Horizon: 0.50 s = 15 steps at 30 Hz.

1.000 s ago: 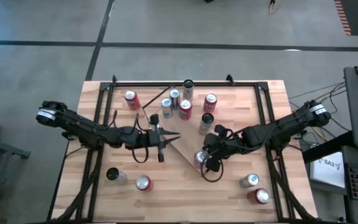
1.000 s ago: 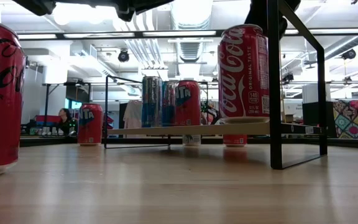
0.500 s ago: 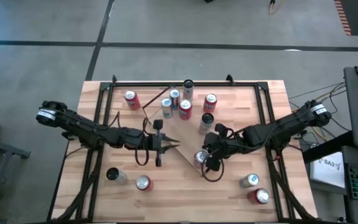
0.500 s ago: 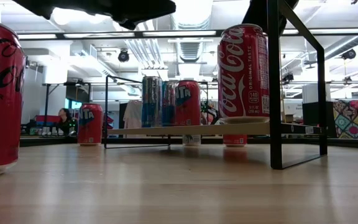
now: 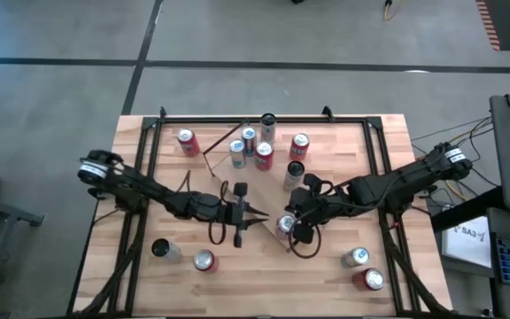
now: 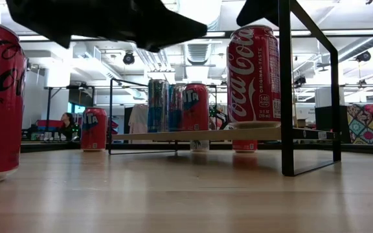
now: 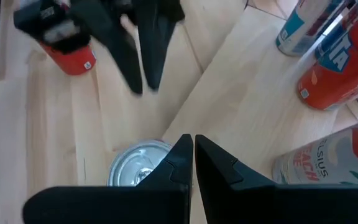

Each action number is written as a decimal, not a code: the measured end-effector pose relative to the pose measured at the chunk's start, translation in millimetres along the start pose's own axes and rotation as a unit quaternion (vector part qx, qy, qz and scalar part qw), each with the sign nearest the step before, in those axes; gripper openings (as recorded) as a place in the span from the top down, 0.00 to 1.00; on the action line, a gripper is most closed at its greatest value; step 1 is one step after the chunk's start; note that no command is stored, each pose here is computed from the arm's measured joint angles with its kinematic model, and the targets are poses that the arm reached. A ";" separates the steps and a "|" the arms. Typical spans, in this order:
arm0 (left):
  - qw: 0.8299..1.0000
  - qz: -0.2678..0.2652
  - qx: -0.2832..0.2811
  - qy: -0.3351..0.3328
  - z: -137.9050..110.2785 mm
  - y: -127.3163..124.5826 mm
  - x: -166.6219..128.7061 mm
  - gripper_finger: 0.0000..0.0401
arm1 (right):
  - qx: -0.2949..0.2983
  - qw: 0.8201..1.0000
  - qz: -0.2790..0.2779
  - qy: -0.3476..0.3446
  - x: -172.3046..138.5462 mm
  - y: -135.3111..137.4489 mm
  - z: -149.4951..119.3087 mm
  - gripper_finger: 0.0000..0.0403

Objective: Place canned beverage on shelf
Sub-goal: Put the red soda can on the shelf

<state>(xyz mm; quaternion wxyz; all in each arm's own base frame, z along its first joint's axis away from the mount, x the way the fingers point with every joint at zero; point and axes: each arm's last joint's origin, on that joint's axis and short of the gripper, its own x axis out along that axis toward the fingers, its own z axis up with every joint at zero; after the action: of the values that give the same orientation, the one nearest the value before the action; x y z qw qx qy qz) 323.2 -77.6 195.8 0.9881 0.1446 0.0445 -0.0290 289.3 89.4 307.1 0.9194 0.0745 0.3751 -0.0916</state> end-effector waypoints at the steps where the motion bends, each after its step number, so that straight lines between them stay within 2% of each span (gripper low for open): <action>1: 1.000 -0.006 -0.001 -0.004 -0.7 -1.5 3.8 0.91 | -0.002 1.000 0.001 -0.001 -0.5 0.7 0.1 0.98; 6: 0.999 -0.044 -0.004 -0.012 -2.3 -7.1 17.2 0.91 | -0.009 1.000 0.005 -0.003 -2.6 3.3 0.8 0.98; 15: 0.998 -0.063 -0.027 -0.010 -5.5 -9.0 21.1 0.91 | -0.022 1.000 -0.005 -0.008 -2.7 3.8 0.7 0.98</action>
<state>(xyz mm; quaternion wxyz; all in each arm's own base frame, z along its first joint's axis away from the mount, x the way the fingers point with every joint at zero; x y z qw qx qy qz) 343.1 -85.6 186.0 0.9882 0.1144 0.0442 -0.0913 288.8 93.2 309.8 0.9236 0.0518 0.3695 -0.0883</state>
